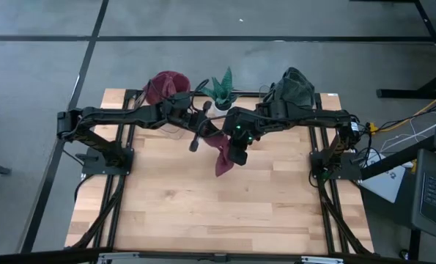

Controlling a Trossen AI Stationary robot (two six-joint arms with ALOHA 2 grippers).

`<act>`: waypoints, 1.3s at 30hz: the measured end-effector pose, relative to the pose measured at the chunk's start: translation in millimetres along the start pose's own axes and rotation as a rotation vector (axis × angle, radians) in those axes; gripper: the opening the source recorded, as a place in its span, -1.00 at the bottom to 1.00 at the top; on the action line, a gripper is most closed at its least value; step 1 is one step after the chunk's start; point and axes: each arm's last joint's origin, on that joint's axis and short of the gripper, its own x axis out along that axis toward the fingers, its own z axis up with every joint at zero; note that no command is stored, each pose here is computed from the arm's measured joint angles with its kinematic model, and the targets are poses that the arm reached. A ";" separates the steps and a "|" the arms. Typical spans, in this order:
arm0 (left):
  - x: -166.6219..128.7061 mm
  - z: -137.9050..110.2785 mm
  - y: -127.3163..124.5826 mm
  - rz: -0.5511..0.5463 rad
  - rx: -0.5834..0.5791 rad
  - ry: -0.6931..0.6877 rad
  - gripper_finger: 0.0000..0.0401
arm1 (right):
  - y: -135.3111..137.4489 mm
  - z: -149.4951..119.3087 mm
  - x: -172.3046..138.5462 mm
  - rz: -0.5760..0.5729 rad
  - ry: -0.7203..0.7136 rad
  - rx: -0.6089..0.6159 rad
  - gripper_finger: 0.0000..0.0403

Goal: Pick & Place hat

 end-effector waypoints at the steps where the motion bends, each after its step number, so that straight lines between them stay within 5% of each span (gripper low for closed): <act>1: -0.2 0.3 0.0 0.001 0.001 -0.002 -0.98 | 0.0 0.1 -0.1 0.000 -0.001 0.003 -0.56; 13: -10.9 5.6 -1.4 0.049 -0.010 0.023 -0.99 | -4.2 -9.8 -0.8 -0.077 0.090 0.080 -0.02; 32: -102.2 37.3 -11.9 0.290 -0.029 0.066 -0.99 | -8.2 -18.3 -20.7 -0.128 0.091 0.116 -0.01; 39: -139.8 45.0 -25.9 0.429 -0.153 0.065 -0.99 | -8.1 -18.5 -20.7 -0.128 0.094 0.094 -0.01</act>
